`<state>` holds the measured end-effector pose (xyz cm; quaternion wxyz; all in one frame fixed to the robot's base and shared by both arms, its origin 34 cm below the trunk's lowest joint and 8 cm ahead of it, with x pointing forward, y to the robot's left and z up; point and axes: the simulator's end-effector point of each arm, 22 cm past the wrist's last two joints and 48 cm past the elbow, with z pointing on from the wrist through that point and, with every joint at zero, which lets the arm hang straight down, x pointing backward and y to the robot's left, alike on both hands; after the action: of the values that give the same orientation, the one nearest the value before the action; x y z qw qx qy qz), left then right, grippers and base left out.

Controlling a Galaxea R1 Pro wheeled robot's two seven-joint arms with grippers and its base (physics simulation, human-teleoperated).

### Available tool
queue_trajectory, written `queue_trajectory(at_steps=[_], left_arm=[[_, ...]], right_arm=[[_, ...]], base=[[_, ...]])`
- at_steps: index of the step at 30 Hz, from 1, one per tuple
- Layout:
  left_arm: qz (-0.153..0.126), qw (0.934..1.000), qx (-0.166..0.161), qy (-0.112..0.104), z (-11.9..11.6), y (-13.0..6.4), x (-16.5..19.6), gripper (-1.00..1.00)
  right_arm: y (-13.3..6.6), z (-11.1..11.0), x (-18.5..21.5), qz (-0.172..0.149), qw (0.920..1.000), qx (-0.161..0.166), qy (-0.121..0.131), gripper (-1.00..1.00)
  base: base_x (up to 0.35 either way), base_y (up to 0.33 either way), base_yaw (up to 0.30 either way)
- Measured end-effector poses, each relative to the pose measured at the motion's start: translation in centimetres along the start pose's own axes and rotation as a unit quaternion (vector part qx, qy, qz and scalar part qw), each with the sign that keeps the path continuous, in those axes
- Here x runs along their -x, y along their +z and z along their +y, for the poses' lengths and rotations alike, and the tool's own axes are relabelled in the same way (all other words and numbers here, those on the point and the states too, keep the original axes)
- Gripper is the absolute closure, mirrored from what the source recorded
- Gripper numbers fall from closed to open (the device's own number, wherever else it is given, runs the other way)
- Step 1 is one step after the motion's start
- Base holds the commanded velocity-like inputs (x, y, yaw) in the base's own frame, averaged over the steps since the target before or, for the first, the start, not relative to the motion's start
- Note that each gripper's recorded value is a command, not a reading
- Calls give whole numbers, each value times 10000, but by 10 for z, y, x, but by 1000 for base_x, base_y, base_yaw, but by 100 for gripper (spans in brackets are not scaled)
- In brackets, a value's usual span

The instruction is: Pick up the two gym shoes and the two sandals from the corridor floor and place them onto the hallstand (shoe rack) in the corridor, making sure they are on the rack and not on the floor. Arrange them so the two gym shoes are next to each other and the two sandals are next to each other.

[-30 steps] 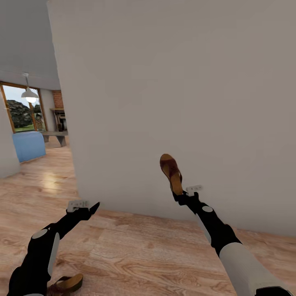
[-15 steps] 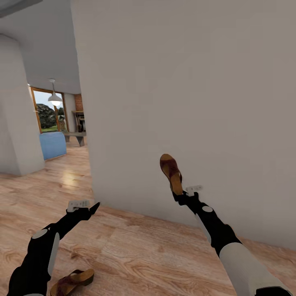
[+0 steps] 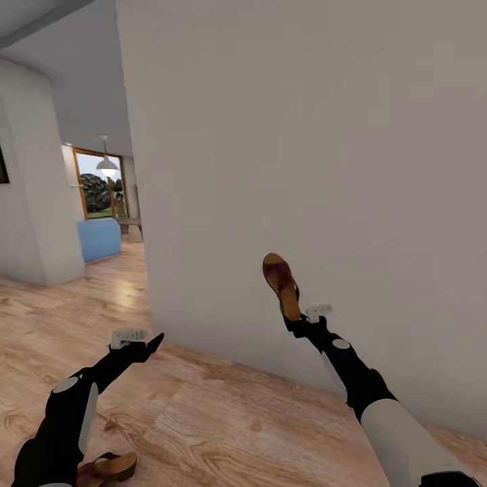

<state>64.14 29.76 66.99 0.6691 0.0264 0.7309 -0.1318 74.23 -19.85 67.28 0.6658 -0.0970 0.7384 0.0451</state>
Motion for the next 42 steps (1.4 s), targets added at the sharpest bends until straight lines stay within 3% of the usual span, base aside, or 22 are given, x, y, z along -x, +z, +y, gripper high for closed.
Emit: queue_trajectory(at_steps=[12,42], left_arm=[[0,10000,0,1,0,0,0,-100],[3,10000,1,0,0,0,0,-100]], right_arm=[[0,-1,0,1,10000,-5,13,100],[0,0,-1,5,10000,-3,13,100]], base=[[140,-232,42],[4,-4,285]])
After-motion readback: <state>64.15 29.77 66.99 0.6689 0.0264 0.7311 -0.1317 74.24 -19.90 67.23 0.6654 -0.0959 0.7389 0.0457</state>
